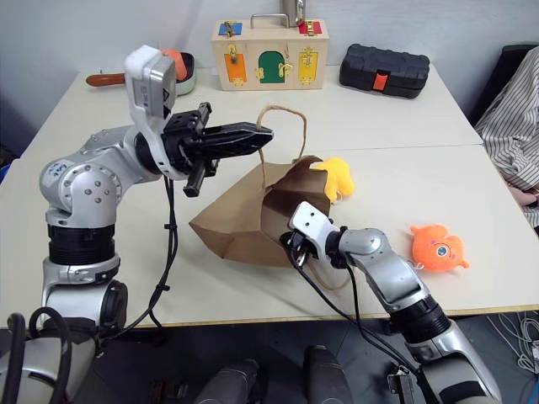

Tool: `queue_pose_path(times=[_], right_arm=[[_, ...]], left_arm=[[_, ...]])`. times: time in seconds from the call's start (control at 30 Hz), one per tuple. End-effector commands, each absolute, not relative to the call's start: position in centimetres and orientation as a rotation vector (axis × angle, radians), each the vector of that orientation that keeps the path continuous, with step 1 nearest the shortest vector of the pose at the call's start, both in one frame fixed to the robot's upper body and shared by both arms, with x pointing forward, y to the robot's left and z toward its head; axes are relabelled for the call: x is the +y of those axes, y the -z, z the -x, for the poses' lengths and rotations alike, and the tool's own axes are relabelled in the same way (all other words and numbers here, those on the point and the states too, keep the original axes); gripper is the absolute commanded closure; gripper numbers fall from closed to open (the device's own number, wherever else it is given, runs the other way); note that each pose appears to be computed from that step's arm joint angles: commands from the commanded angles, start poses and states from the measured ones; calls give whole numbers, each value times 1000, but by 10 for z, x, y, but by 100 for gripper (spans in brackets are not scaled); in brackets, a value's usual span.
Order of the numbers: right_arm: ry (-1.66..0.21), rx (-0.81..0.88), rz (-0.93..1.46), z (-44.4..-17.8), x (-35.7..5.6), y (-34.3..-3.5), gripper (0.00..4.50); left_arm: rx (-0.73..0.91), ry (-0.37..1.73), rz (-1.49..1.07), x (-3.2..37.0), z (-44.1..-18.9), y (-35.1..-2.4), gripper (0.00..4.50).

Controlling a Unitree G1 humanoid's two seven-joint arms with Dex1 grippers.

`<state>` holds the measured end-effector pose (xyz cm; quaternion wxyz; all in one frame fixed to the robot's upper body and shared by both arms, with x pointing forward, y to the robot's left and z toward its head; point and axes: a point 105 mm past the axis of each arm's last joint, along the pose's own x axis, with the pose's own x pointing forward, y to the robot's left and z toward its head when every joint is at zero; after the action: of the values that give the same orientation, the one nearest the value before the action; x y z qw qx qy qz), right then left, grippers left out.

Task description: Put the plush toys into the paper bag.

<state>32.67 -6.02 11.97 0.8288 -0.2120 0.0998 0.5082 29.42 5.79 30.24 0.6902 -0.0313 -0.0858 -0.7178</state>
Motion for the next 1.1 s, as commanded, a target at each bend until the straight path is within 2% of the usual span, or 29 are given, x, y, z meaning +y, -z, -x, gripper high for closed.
queue_pose_path(times=[0.03, 0.27, 0.37, 0.5, 0.63, 0.73, 0.93, 1.1], right_arm=[[-1160, 127, 493, -325, -41, -141, 448], [-1331, 97, 739, -321, -18, -138, 448], [-1355, 168, 669, -323, -15, -130, 448], [-1269, 317, 279, -337, -15, -123, 448], [-1156, 379, 102, -346, -22, -117, 448], [-1093, 433, 101, -344, -28, -103, 448], [-970, 512, 302, -344, -47, -66, 448], [-946, 512, 351, -342, -56, -60, 448]], left_arm=[[-221, 1672, 25, 50, -281, -302, 450], [-207, 1726, 22, 40, -277, -296, 450], [-216, 1755, 7, 37, -272, -297, 450], [-235, 1762, 9, 36, -268, -301, 450], [-233, 1739, 8, 40, -268, -301, 450], [-236, 1712, 15, 43, -270, -301, 450], [-288, 1639, 69, 51, -280, -318, 450], [-333, 1592, 125, 60, -290, -339, 450]])
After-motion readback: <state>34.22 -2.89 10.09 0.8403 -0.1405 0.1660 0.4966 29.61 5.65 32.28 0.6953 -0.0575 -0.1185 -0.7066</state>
